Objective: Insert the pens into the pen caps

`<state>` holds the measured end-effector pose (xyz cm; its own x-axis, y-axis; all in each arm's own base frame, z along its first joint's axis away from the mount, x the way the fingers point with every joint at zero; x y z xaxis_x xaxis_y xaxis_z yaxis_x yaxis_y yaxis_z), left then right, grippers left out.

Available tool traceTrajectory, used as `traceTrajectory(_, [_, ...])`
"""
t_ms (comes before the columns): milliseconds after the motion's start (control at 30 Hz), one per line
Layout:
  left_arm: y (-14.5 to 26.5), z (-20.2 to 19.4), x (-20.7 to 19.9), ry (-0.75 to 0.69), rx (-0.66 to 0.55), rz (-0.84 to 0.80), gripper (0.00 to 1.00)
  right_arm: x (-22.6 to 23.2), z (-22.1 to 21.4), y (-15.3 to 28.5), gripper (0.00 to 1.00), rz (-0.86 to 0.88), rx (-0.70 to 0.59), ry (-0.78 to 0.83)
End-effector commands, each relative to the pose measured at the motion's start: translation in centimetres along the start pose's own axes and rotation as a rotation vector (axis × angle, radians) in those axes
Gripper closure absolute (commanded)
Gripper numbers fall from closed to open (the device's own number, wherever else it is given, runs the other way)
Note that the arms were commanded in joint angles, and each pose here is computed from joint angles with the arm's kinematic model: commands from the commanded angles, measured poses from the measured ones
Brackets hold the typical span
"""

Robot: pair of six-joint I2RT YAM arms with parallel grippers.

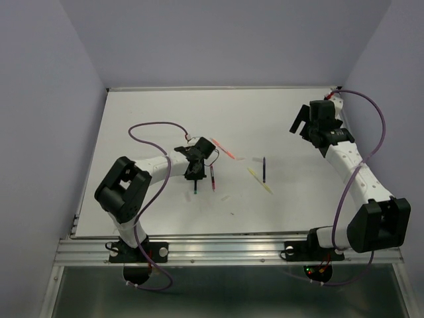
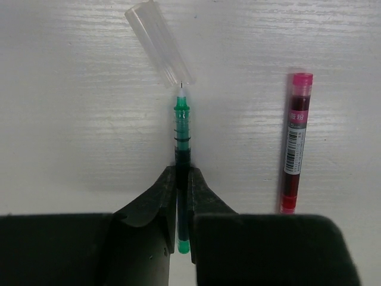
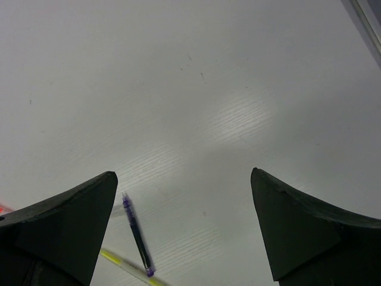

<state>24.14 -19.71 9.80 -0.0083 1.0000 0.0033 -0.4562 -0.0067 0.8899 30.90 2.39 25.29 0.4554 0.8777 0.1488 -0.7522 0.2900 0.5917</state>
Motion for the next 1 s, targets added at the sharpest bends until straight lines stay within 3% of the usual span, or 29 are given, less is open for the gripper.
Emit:
traceTrajectory(0, [1.5, 0.9, 0.1, 0.003, -0.041, -0.001, 1.0, 0.1, 1.6, 1.7, 0.0, 0.057, -0.062, 0.009])
traceTrajectory(200, [6.0, 3.2, 0.1, 0.022, -0.175, -0.098, 1.0, 1.8, 1.2, 2.6, 0.0, 0.334, -0.045, 0.08])
traceTrajectory(333, [11.6, 4.9, 1.4, 0.1, -0.345, -0.177, 1.0, 4.7, 0.3, 3.2, 0.0, 0.492, -0.026, 0.174])
traceTrajectory(500, [14.8, 5.1, 4.6, 0.229, -0.456, -0.075, 1.0, 11.0, -2.7, 4.0, 0.0, 0.642, 0.029, 0.365])
traceTrajectory(600, [14.7, 4.6, 6.1, 0.295, -0.438, -0.004, 1.0, 14.8, -4.3, 3.5, 0.0, 0.761, 0.094, 0.436])
traceTrajectory(733, [13.9, 3.1, 8.5, 0.372, -0.404, 0.063, 1.0, 20.8, -7.2, 4.3, 0.0, 0.932, 0.1, 0.647])
traceTrajectory(833, [14.0, 2.3, 9.1, 0.4, -0.401, 0.024, 1.0, 23.4, -10.5, 2.8, 0.01, 0.94, 0.189, 0.733])
traceTrajectory(967, [13.7, 0.9, 9.9, 0.426, -0.388, 0.007, 1.0, 26.5, -14.6, 3.2, 0.04, 0.995, 0.208, 0.875])
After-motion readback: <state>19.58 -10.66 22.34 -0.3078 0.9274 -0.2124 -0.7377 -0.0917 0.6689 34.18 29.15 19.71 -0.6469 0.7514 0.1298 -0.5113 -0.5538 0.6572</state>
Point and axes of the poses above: each gripper's point midway between its finger pads, its own y axis back along the fingers, its own x axis along the line the jaws close on, z = x × y, the point moved 9 cm from there along y, back along the fingers, and after that the axes turned 1 degree about -y, right-handed, at the moved point
